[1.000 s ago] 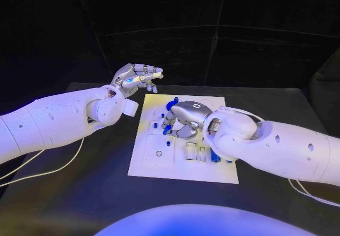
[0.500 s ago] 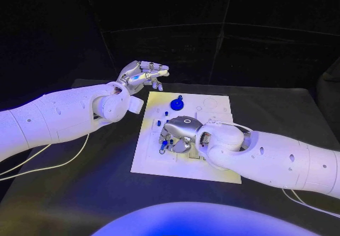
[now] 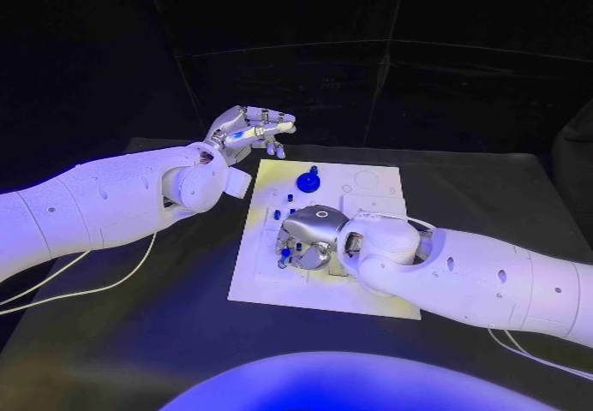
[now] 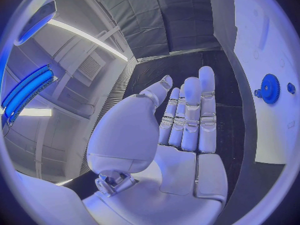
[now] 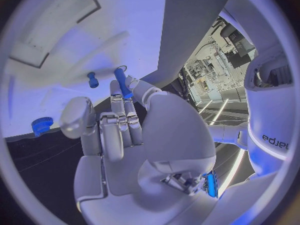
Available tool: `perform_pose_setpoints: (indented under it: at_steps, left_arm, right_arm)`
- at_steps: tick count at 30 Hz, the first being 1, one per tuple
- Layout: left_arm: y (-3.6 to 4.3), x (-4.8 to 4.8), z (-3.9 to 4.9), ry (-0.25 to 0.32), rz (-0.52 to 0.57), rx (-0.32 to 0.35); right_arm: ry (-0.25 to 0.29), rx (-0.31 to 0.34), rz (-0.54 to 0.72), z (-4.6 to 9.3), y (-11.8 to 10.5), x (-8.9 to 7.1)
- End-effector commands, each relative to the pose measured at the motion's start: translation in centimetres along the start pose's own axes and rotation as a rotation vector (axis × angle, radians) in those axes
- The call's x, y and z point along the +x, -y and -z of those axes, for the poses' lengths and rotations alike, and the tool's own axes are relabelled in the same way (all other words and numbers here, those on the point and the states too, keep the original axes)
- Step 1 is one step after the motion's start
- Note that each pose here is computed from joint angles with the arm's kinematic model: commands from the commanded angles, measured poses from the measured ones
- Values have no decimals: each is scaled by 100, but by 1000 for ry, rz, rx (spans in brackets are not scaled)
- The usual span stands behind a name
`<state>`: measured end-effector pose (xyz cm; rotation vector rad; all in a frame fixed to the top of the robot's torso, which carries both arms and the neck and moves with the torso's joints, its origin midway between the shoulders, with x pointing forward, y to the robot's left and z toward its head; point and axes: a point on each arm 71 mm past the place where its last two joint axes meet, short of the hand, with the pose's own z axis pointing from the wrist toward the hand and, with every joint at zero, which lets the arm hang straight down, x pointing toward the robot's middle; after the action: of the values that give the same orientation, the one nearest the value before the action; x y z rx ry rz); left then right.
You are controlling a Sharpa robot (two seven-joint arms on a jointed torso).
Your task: Assemble the parts on the task board
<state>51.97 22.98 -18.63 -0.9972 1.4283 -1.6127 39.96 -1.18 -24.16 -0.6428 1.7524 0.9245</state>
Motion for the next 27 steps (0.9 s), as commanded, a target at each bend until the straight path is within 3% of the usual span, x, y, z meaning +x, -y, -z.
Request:
perform_pose_setpoints:
  at_steps: [1,27]
  left_arm:
    - [13,13,-7,-8,8,4]
    - [12,2,-4,-9,8,1]
  right_arm:
    - [-17,-1,21,-2,0,27]
    - [19,-10,41,8,-41,11]
